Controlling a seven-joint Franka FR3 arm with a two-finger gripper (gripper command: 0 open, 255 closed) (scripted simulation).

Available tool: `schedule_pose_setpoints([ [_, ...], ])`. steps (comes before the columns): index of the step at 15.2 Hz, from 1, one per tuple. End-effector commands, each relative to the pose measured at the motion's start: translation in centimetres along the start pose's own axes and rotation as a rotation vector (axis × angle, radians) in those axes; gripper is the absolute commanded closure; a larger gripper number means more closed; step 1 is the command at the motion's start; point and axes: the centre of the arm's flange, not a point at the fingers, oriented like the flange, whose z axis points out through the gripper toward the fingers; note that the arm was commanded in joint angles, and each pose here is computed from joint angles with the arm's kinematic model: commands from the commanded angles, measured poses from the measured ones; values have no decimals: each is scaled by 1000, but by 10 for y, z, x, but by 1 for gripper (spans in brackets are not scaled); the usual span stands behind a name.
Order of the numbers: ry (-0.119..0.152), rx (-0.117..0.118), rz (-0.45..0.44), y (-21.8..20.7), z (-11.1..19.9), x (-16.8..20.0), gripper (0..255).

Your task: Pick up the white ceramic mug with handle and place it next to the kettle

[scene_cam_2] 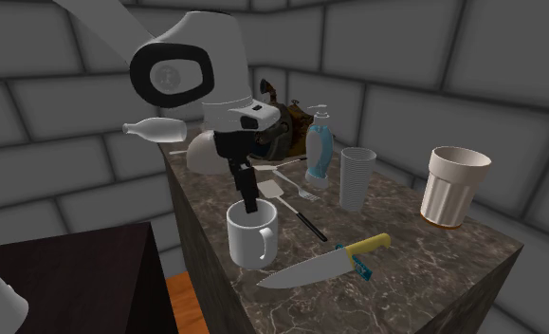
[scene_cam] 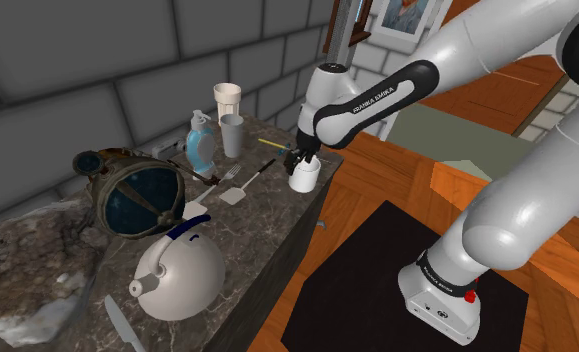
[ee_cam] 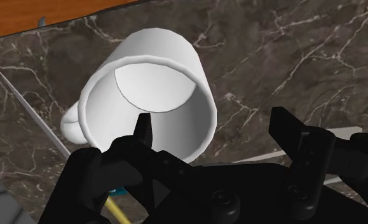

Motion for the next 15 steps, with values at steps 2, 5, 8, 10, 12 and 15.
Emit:
schedule_pose_setpoints([
  [2,2,0,0,-1,16,0,0],
  [5,2,0,0,-1,35,0,0],
  [8,2,0,0,-1,35,0,0],
  [10,2,0,0,-1,35,0,0],
  [12,2,0,0,-1,35,0,0],
  [15,2,0,0,-1,35,0,255],
])
